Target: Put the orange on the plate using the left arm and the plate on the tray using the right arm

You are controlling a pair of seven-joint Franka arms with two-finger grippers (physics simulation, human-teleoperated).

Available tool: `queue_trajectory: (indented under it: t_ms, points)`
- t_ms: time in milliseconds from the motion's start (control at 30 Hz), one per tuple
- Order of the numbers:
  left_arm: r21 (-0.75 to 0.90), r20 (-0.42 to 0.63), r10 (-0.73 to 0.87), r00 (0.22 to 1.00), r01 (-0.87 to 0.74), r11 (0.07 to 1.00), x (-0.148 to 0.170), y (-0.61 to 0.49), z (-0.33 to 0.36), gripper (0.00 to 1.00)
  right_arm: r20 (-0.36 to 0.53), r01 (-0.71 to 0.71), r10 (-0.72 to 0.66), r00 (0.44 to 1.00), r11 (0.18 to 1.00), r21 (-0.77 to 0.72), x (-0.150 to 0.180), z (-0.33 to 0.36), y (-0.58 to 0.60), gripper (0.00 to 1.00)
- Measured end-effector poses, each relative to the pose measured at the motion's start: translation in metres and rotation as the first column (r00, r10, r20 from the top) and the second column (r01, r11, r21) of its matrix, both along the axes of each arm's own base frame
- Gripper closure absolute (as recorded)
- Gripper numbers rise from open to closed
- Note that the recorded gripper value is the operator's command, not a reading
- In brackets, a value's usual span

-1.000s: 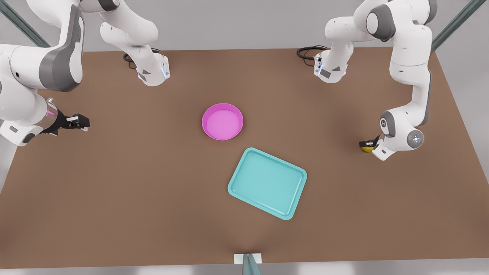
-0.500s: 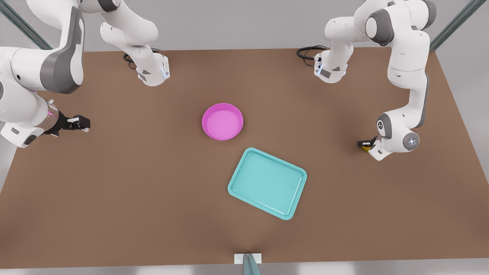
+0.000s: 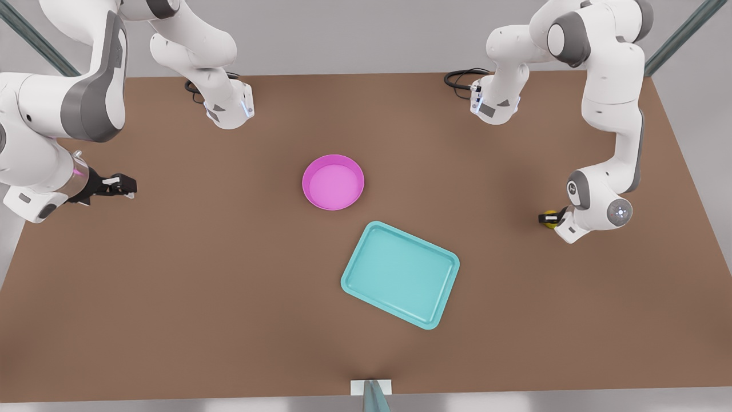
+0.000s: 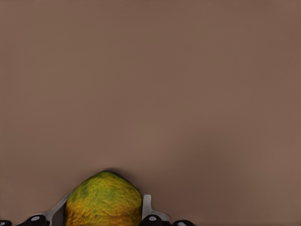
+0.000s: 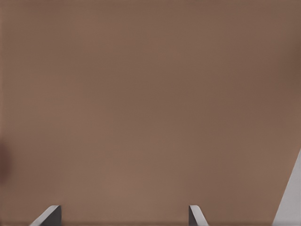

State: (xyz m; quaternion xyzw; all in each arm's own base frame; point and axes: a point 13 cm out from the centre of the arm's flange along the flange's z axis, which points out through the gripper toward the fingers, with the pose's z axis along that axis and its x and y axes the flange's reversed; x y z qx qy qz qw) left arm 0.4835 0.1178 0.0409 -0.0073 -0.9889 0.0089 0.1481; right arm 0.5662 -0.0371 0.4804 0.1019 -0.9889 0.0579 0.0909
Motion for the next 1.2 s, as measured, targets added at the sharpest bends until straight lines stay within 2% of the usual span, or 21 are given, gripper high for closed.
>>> queue_trajectory:
  t_ms: [33, 333, 433, 633, 700, 867, 900, 1000, 1100, 1200]
  points:
    - [0.001, 0.0, -0.001, 1.0, 0.001, 1.0, 0.0, 0.0, 0.0, 0.3, 0.0, 0.0, 0.0, 1.0, 1.0, 0.0, 0.0, 0.0, 0.0, 0.0]
    - [0.006, -0.006, -0.001, 1.0, 0.001, 1.0, -0.002, 0.001, -0.007, 0.3, -0.002, -0.001, 0.001, 1.0, 1.0, 0.003, 0.001, -0.002, 0.001, 0.0]
    - [0.009, -0.005, -0.001, 1.0, 0.001, 1.0, -0.002, 0.001, -0.008, 0.37, -0.003, -0.002, 0.002, 1.0, 1.0, 0.004, 0.002, -0.003, 0.001, 0.0]
    - [0.01, 0.017, -0.001, 1.0, 0.001, 1.0, 0.007, -0.007, 0.008, 0.37, -0.003, -0.003, 0.003, 1.0, 1.0, 0.005, 0.002, -0.003, 0.001, 0.0]
    - [0.002, 0.081, -0.108, 0.991, 0.108, 0.994, 0.044, -0.082, 0.05, 0.36, -0.003, -0.001, 0.001, 1.0, 1.0, 0.005, 0.002, -0.003, 0.0, 0.0]
    - [-0.001, 0.179, -0.405, 0.897, 0.412, 0.911, 0.083, -0.386, 0.114, 0.36, -0.009, 0.009, -0.009, 1.0, 1.0, 0.006, 0.003, -0.007, -0.006, 0.0]
    - [-0.017, 0.191, -0.433, 0.881, 0.444, 0.896, 0.072, -0.454, 0.122, 0.36, -0.01, 0.009, -0.009, 1.0, 1.0, 0.006, 0.003, -0.008, -0.005, 0.0]
    - [-0.047, 0.171, -0.462, 0.87, 0.475, 0.879, 0.01, -0.599, 0.115, 0.36, -0.01, 0.008, -0.008, 1.0, 1.0, 0.006, 0.004, -0.009, -0.005, 0.0]
    - [-0.081, 0.095, -0.423, 0.901, 0.431, 0.899, -0.061, -0.661, 0.111, 0.36, -0.009, 0.008, -0.008, 1.0, 1.0, 0.01, 0.004, -0.009, -0.004, 0.0]
    - [-0.101, 0.037, -0.363, 0.931, 0.365, 0.926, -0.112, -0.702, 0.116, 0.36, -0.01, 0.008, -0.008, 1.0, 1.0, 0.012, 0.004, -0.01, -0.004, 0.0]
